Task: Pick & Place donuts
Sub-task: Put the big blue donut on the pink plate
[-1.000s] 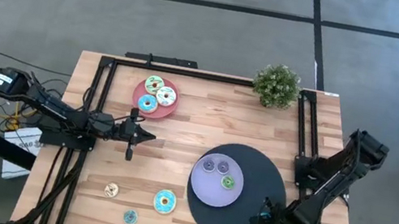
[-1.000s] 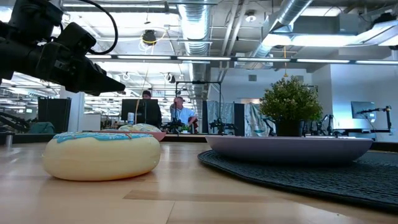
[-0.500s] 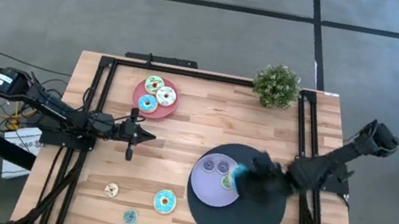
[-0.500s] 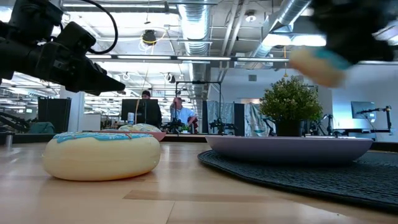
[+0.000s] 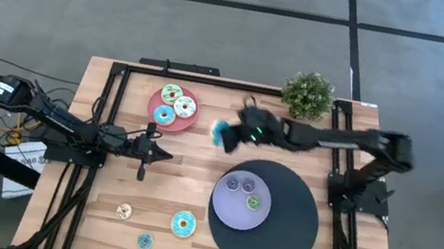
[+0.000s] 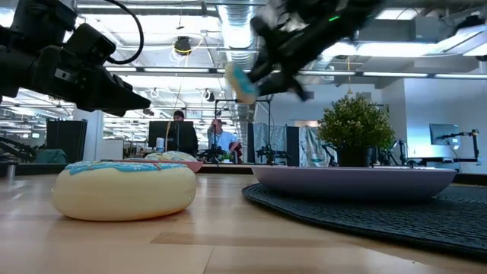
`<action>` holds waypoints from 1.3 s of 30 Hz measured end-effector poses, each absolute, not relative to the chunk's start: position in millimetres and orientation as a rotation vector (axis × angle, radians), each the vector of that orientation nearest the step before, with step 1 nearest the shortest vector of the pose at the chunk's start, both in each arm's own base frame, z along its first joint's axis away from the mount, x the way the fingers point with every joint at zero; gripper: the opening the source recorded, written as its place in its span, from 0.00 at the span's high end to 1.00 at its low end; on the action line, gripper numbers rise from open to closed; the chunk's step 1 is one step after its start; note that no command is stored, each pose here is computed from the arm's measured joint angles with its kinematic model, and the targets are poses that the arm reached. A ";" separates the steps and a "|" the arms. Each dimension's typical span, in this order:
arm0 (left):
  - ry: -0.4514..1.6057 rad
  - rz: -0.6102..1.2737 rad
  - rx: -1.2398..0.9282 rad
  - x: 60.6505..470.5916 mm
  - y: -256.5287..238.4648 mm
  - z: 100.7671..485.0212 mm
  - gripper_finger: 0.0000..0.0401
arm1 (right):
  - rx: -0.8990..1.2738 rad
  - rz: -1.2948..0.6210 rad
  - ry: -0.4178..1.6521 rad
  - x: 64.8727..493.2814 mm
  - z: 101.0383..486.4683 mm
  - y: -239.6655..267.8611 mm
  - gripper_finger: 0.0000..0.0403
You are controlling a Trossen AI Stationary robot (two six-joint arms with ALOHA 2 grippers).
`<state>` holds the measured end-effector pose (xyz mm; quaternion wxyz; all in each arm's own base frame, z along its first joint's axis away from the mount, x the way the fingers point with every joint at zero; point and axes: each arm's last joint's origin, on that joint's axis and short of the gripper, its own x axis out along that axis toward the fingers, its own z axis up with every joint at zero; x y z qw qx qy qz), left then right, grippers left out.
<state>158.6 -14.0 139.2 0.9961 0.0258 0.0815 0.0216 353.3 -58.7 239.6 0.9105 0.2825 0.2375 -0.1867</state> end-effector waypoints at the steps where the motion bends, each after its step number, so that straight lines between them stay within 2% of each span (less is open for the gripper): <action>1: 0.164 0.043 0.052 158.6 -14.0 139.2 1.00 | 0.565 -0.390 0.493 364.3 239.4 -68.0 0.70; 12: 0.177 0.039 0.065 158.5 -14.0 138.0 1.00 | 0.460 -0.304 0.493 488.0 232.9 -148.7 0.70; 18: 0.181 -0.006 0.062 158.4 -15.3 137.5 1.00 | 0.447 -0.319 0.523 528.7 215.7 -182.0 0.70; 25: 0.197 -0.011 0.063 158.1 -15.4 136.0 1.00 | 0.535 -0.341 0.551 538.7 179.1 -204.1 0.70; 32: 0.200 -0.011 0.063 158.1 -15.4 135.7 1.00 | 0.523 -0.328 0.535 539.7 188.1 -204.0 0.68; 39: 0.199 -0.011 0.062 158.1 -15.4 135.8 1.00 | 0.497 -0.327 0.567 540.2 184.7 -198.1 0.59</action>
